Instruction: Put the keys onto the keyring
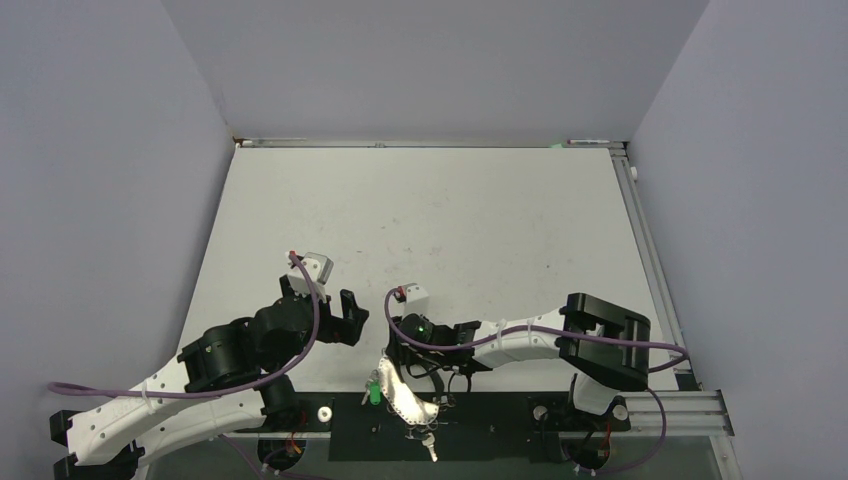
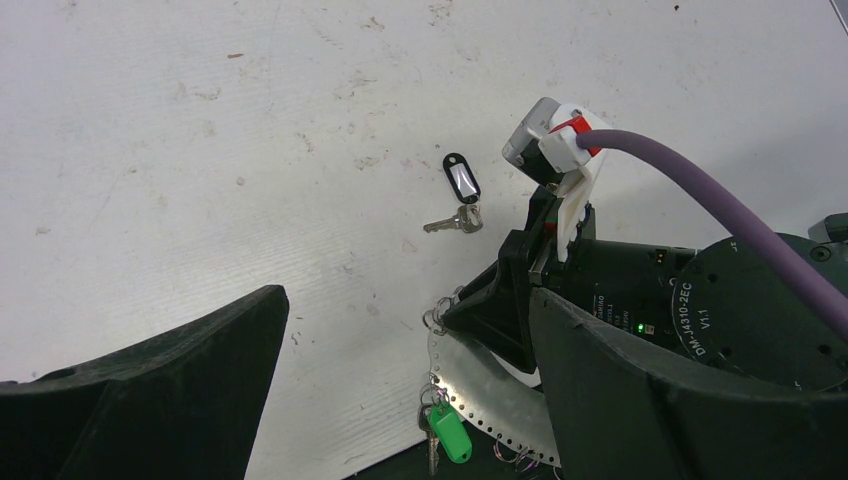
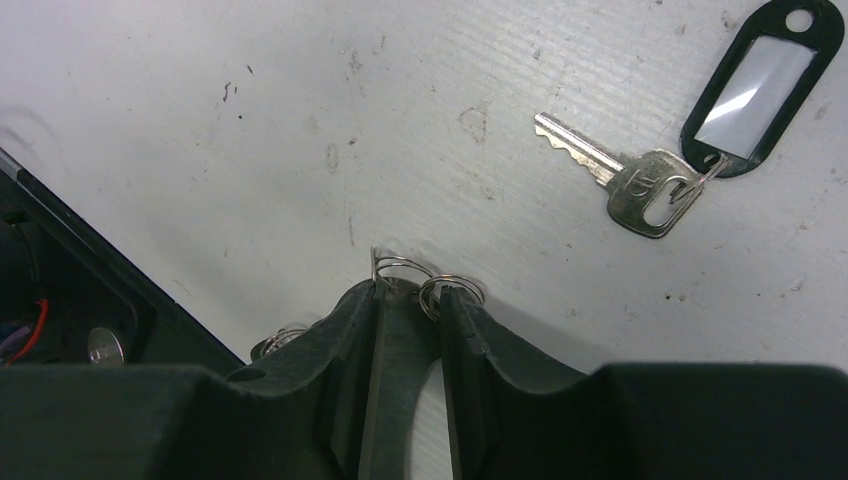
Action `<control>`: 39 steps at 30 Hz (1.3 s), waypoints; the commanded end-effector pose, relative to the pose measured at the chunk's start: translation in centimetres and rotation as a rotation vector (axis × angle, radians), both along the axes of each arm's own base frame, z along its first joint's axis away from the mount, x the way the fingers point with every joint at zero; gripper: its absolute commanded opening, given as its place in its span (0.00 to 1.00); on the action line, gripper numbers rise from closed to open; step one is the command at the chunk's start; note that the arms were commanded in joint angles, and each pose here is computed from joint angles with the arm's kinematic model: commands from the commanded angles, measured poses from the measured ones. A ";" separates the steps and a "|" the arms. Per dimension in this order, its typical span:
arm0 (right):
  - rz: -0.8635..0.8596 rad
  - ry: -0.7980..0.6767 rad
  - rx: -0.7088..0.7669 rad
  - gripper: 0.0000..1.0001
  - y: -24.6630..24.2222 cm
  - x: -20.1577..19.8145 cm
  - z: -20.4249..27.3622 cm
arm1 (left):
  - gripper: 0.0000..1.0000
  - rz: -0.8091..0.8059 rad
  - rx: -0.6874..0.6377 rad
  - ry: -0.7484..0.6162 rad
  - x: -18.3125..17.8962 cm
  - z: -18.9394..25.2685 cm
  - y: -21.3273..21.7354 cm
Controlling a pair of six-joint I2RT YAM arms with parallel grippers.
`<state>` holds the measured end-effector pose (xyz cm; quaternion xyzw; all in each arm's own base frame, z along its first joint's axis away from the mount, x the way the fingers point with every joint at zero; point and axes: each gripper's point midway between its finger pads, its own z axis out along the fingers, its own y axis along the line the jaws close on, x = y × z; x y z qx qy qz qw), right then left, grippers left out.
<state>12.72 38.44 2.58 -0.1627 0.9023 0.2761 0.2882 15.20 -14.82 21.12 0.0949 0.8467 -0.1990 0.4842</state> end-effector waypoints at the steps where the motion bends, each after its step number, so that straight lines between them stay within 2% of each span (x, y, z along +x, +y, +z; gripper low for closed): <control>1: -0.007 -0.032 -0.017 0.27 0.2 0.4 -0.4 | 0.88 0.006 -0.005 -0.018 0.2 0.7 0.1; 7: 0.012 -0.058 -0.035 0.21 0.4 0.4 -1.1 | 0.88 0.006 -0.003 -0.017 0.2 0.6 0.0; 18: 0.040 -0.087 -0.045 0.21 1.0 0.4 -2.0 | 0.88 0.007 -0.004 -0.017 0.2 0.7 0.1; 24: 0.093 -0.092 -0.007 0.05 1.4 -0.1 -2.0 | 0.88 0.007 -0.007 -0.018 0.2 0.7 0.1; 31: 0.137 -0.143 0.127 0.05 1.6 -0.6 2.0 | 0.88 0.005 -0.006 -0.016 0.2 0.6 0.0; 39: 0.205 -0.201 0.206 0.05 0.6 -1.4 5.7 | 0.88 -0.010 -0.034 -0.026 0.1 1.1 -0.2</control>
